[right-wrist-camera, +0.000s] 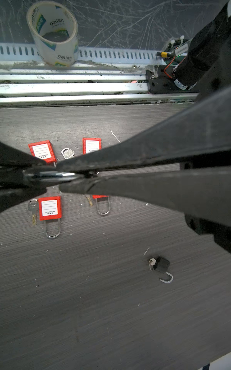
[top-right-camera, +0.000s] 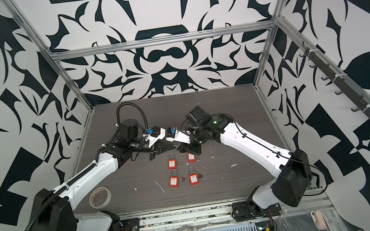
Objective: Lock with the key
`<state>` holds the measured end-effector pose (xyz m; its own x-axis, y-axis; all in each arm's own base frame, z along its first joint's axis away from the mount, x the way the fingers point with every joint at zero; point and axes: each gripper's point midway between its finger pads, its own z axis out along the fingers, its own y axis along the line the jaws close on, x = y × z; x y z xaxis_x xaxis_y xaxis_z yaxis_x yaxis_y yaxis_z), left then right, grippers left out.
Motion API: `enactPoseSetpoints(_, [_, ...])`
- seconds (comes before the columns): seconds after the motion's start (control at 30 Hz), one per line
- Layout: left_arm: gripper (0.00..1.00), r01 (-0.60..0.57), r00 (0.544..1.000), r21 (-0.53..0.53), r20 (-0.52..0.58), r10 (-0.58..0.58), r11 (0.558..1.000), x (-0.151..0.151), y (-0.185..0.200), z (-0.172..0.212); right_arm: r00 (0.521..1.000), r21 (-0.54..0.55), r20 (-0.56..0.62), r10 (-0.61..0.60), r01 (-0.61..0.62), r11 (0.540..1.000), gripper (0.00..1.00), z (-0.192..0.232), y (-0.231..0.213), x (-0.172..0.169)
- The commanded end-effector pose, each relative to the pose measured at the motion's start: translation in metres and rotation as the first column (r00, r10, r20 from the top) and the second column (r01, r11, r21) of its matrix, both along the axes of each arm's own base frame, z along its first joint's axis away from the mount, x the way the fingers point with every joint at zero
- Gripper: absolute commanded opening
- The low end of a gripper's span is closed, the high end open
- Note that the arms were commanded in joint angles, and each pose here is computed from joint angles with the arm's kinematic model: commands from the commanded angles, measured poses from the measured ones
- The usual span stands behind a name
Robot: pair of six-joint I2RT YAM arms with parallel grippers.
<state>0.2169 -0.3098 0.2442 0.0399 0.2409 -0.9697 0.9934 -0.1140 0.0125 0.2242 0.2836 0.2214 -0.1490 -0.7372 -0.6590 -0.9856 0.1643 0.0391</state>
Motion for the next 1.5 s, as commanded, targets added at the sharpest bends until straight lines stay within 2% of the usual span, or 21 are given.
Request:
enactPoseSetpoints(0.0, [0.00, 0.015, 0.997, -0.014, 0.074, -0.014, 1.000, -0.005, -0.003, 0.006, 0.996, 0.161, 0.086, 0.040, -0.053, 0.986, 0.08, 0.046, 0.023, 0.004])
enactPoseSetpoints(0.17, [0.00, 0.028, 1.000, -0.025, 0.014, -0.028, 0.999, -0.007, -0.005, 0.000, 0.988, 0.248, 0.154, 0.022, -0.060, 0.967, 0.07, 0.067, 0.032, 0.014])
enactPoseSetpoints(0.3, [0.00, 0.015, 1.000, -0.025, 0.015, -0.015, 1.000, -0.008, -0.003, -0.006, 0.995, 0.290, 0.082, 0.060, -0.081, 0.954, 0.05, 0.078, 0.039, 0.006])
enactPoseSetpoints(0.43, [0.00, 0.017, 1.000, -0.016, 0.024, -0.017, 1.000, -0.013, -0.004, -0.011, 0.996, 0.320, 0.063, 0.067, -0.084, 0.944, 0.04, 0.082, 0.042, 0.003])
enactPoseSetpoints(0.8, [0.00, 0.030, 0.994, -0.028, -0.101, -0.033, 0.999, -0.018, -0.009, -0.019, 0.979, 0.334, 0.203, -0.025, -0.045, 0.941, 0.02, 0.084, 0.041, 0.026])
enactPoseSetpoints(0.9, [0.00, 0.035, 0.993, -0.035, -0.114, -0.039, 0.999, -0.018, -0.010, -0.014, 0.986, 0.344, 0.168, 0.026, -0.083, 0.935, 0.00, 0.079, 0.043, 0.015])
enactPoseSetpoints(1.0, [0.00, 0.048, 0.993, -0.044, -0.108, -0.053, 0.998, -0.019, -0.011, -0.007, 0.992, 0.359, 0.081, 0.092, -0.115, 0.926, 0.00, 0.077, 0.044, -0.003])
enactPoseSetpoints(1.1, [0.00, 0.064, 0.997, -0.038, -0.046, -0.066, 0.997, -0.022, -0.012, -0.005, 0.987, 0.363, -0.007, 0.159, -0.145, 0.921, 0.00, 0.078, 0.043, -0.019])
enactPoseSetpoints(1.2, [0.00, 0.075, 0.997, -0.038, 0.021, -0.074, 0.997, -0.026, -0.013, 0.000, 0.984, 0.377, -0.030, 0.173, -0.149, 0.914, 0.00, 0.082, 0.043, -0.024])
enactPoseSetpoints(1.33, [0.00, 0.082, 0.996, -0.044, 0.041, -0.080, 0.996, -0.027, -0.012, 0.003, 0.992, 0.362, 0.020, 0.128, -0.127, 0.924, 0.00, 0.078, 0.040, -0.013])
enactPoseSetpoints(1.47, [0.00, 0.122, 0.992, -0.035, -0.034, -0.123, 0.992, -0.036, -0.013, -0.006, 0.990, 0.387, 0.137, 0.044, -0.094, 0.917, 0.00, 0.089, 0.043, 0.011])
